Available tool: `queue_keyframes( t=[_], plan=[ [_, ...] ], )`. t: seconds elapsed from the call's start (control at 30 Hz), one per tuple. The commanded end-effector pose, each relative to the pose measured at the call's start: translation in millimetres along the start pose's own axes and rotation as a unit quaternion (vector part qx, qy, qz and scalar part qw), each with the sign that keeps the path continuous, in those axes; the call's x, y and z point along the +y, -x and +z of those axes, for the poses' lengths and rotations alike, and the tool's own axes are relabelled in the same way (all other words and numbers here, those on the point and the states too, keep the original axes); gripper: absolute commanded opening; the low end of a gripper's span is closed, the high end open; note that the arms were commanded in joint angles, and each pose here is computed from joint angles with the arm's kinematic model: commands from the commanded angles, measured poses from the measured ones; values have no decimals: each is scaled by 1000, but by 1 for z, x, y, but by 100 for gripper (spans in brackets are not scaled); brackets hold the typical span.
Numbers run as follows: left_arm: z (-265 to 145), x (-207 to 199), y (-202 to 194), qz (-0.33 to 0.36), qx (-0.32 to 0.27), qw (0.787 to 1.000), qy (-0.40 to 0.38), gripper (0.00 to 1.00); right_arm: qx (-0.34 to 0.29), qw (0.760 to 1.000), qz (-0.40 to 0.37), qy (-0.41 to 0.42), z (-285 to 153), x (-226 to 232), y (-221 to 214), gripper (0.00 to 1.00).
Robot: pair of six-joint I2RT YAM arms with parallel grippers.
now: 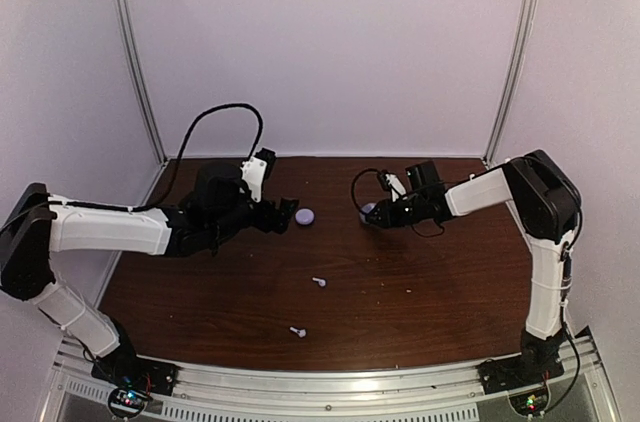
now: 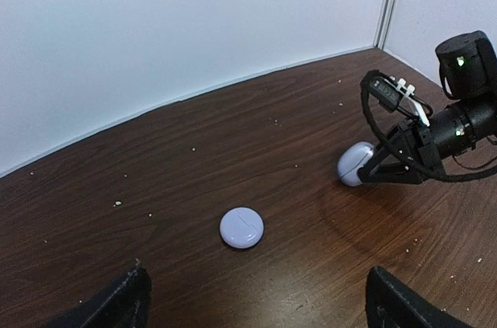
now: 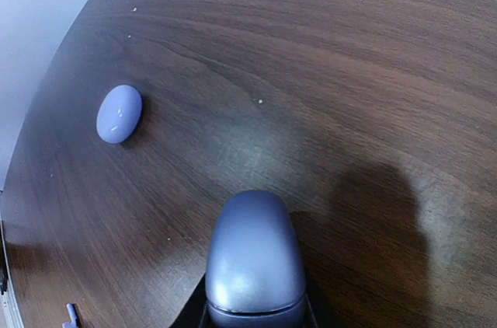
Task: Insert the wireless bluetooth earbuds into the charging case
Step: Place the charging case with the earbuds at the center of the board, then pick up the charging case from the center of the board.
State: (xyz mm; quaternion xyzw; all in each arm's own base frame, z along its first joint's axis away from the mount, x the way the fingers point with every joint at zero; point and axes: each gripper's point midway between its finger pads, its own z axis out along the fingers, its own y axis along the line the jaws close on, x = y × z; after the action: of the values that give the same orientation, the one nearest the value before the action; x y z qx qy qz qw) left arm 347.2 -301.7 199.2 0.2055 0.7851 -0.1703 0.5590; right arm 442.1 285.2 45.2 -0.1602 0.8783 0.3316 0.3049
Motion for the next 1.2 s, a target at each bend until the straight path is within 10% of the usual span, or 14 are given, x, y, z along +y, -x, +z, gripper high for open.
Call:
queue_keyframes(
  t=[0.0, 0.3, 1.17],
  plan=[
    [14, -3, 4, 6, 9, 1000, -4, 98, -17, 1000, 2, -24, -12, -12, 13, 29],
    [35, 1, -6, 2, 44, 999, -9, 98, -25, 998, -1, -49, -30, -25, 18, 56],
    [128, 4, -96, 145, 253, 932, -215, 87, -167, 978, -122, 16, -145, 44, 33, 89]
  ],
)
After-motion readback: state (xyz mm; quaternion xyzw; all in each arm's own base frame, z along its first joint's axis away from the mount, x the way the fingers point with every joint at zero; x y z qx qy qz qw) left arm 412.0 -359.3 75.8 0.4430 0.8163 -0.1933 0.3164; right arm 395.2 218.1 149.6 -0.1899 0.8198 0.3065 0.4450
